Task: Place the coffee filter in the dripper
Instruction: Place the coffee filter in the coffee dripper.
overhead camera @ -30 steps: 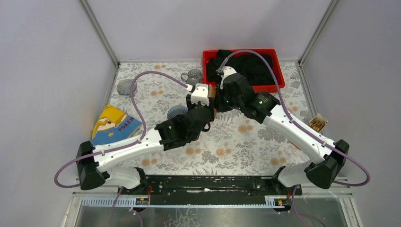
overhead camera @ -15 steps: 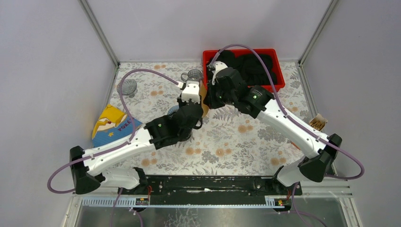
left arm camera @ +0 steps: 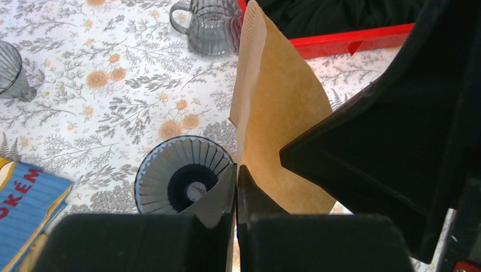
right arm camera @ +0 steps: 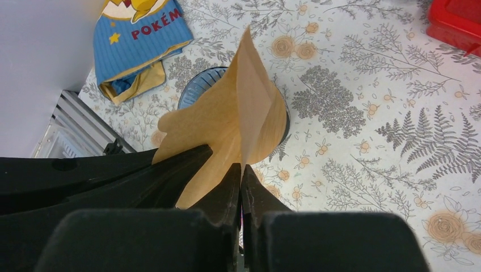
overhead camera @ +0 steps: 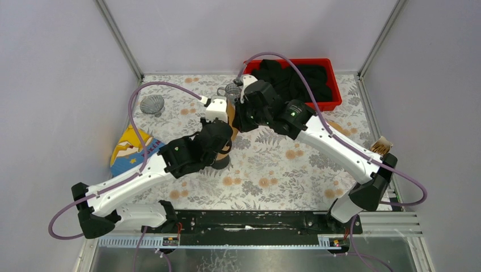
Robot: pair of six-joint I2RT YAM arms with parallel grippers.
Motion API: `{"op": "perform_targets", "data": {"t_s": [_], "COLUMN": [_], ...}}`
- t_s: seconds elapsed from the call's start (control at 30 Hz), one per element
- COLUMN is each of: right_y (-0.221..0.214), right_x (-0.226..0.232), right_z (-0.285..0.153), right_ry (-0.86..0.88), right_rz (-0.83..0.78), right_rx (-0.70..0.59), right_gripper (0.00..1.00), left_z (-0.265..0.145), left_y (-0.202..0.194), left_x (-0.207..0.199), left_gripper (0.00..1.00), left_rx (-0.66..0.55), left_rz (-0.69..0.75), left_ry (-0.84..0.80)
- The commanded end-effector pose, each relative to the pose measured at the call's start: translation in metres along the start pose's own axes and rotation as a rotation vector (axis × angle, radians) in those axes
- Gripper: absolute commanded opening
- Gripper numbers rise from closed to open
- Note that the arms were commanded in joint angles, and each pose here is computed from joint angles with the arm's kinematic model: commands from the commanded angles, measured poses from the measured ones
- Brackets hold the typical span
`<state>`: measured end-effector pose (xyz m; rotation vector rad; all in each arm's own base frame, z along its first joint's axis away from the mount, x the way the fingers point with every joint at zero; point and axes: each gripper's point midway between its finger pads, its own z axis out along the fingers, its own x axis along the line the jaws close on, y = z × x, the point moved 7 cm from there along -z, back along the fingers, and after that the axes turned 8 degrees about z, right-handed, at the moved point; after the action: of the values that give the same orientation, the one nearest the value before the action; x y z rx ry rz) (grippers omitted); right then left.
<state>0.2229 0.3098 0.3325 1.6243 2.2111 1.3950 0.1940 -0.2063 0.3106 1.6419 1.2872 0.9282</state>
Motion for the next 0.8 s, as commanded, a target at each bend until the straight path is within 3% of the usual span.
{"op": "perform_targets", "data": {"t_s": [0.0,0.77], "right_y": [0.008,0.001], "right_x": [0.019,0.040], "right_z": [-0.006,0.021], "right_ry": [0.063,0.055], "right_rz": [-0.037,-0.062], "right_rx": [-0.027,-0.072], "right_gripper": [0.07,0.46], "left_z": [-0.010,-0.015], "left_y": [0.004,-0.004], "left_x": [0.012,0.042], "left_gripper": [0.02,0.00], "left_rx": [0.023,0.202], "left_rz": [-0.028,-0.049], "left_ry": [0.009,-0.016]}}
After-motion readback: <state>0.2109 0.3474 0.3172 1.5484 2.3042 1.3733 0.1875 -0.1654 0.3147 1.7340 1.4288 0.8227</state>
